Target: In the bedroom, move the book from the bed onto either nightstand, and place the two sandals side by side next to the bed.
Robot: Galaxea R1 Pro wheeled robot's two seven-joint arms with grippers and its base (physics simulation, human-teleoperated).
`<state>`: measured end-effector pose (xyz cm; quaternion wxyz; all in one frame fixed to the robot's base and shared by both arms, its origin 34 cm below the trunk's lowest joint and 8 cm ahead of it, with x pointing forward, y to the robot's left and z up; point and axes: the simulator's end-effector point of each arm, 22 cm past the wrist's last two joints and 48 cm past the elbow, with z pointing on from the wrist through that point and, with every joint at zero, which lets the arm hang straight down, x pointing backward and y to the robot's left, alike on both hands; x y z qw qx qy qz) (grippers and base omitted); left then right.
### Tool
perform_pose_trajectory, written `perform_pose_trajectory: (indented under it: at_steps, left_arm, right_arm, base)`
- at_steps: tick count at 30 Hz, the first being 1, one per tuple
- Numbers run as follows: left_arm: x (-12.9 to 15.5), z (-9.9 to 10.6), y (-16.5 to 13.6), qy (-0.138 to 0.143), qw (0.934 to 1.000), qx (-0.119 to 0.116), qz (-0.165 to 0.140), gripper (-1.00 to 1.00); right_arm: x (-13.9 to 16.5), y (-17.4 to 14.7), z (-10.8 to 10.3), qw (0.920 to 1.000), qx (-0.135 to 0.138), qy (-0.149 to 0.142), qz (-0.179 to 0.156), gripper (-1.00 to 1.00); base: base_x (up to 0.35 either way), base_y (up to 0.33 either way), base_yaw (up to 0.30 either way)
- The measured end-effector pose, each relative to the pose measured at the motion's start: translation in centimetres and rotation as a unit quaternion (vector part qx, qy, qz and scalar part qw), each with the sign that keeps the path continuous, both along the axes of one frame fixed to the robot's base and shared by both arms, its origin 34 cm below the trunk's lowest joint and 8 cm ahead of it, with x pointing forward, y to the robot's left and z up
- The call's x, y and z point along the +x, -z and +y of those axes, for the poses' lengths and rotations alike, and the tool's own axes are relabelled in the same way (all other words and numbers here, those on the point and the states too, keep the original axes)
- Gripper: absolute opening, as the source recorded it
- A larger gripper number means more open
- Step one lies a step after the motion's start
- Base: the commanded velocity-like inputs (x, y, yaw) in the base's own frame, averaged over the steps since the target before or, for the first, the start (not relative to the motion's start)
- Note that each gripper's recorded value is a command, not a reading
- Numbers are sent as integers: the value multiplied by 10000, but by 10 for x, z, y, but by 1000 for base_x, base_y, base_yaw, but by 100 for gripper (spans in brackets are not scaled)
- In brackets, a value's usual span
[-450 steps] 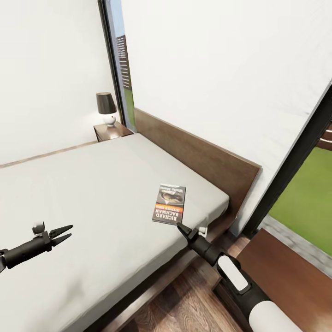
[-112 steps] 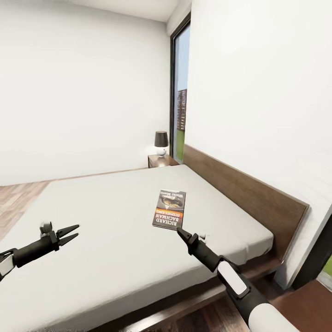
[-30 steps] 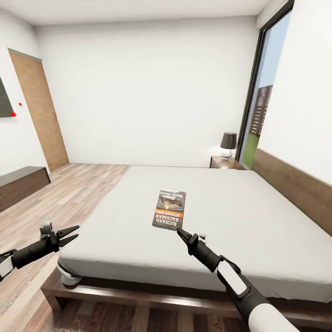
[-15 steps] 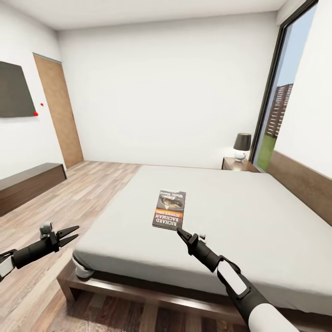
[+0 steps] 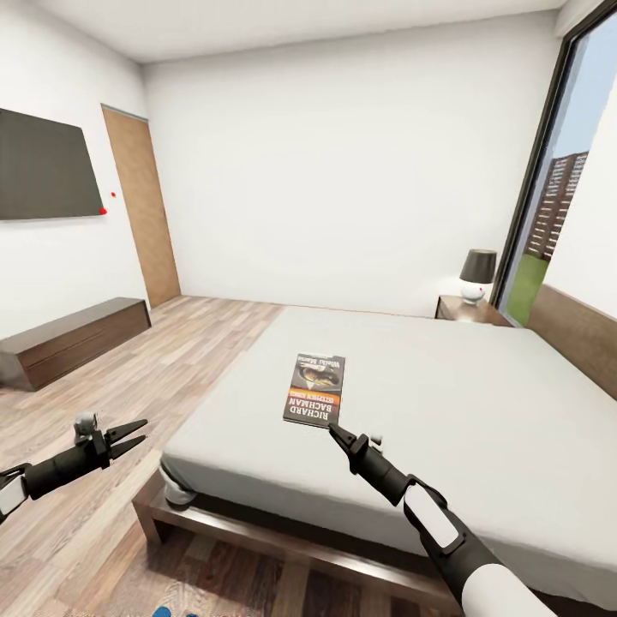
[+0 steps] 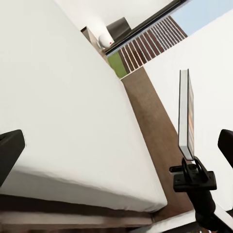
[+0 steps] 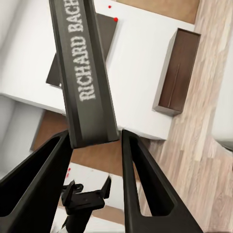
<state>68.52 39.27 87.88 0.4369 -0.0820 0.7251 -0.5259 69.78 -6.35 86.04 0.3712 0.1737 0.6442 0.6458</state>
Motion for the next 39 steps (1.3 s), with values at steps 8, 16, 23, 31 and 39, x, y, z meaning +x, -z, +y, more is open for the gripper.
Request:
perform_pose_trajectory:
  at_steps: [8,16,23,31,39]
  left_arm:
    - [0,-1,1,-2,10000,1,12,100]
    - [1,-3,1,7,10000,-7,19,100]
    - [1,-5,2,17,10000,-10,16,100]
    - [1,0,18,-124,9996,149,221,100]
    - [6,14,44,-475,9956,526,608,100]
  right_arm:
    - [0,0,0,10000,0,0,0,-100]
    - [0,0,0,10000,-1,-1,-2,-100]
    - [0,0,0,10000,-1,-1,-2,-100]
    - [0,0,0,10000,0,0,-1,-100]
    - [0,0,0,10000,1,4,-2,-100]
  base:
    - [0,0,175]
    - [0,0,177]
    - [0,0,179]
    - [0,0,179]
    - [0,0,179]
